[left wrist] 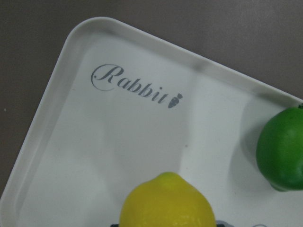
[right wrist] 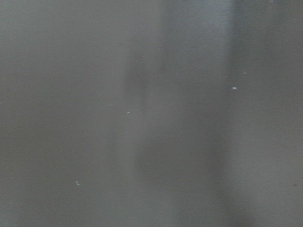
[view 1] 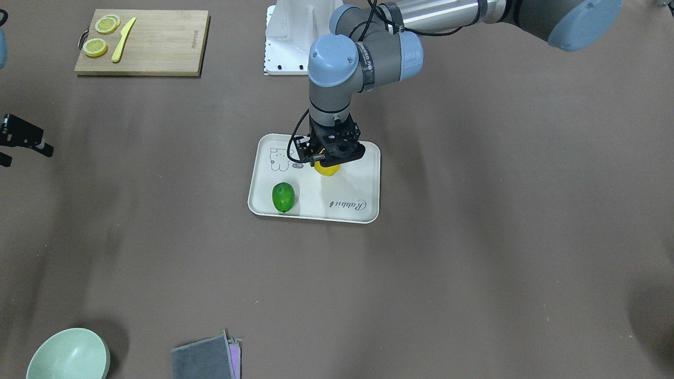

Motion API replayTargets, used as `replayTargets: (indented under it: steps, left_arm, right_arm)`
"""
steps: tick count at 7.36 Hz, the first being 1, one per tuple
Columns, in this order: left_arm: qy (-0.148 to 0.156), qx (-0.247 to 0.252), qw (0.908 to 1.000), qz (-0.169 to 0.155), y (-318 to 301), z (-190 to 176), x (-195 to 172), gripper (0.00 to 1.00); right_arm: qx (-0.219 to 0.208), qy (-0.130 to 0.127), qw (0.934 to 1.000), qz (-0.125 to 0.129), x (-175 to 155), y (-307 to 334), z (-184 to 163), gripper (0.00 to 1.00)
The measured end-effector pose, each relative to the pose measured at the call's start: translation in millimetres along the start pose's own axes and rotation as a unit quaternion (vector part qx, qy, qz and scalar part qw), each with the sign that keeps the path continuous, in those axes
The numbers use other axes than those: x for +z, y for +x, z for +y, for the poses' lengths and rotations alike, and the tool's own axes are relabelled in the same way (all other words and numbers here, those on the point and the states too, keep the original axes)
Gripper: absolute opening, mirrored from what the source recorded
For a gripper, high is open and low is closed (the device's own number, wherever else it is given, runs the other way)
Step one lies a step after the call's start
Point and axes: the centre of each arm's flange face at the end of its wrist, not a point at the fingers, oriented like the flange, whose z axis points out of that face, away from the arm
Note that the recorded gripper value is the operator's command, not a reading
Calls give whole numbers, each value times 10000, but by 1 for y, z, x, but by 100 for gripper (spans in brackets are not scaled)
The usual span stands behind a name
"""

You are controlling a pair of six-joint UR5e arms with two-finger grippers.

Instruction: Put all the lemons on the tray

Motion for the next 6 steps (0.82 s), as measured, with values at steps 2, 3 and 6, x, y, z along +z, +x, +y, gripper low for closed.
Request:
replayTargets:
  steps: [2,3,6]
  left_arm:
    - [15,0,10000,34,-1,-3,-3,98]
    - [1,-22,10000,79,-4,-8,-10,98]
    - [-186,105,9997,132,-83,-83,-54,98]
  right_arm:
    - [303,86,9984,469,-23,55,4,100]
    - [298,31,9977,607,-34,79,7,100]
    - [266,-197,9965,765,-56,149,16,100]
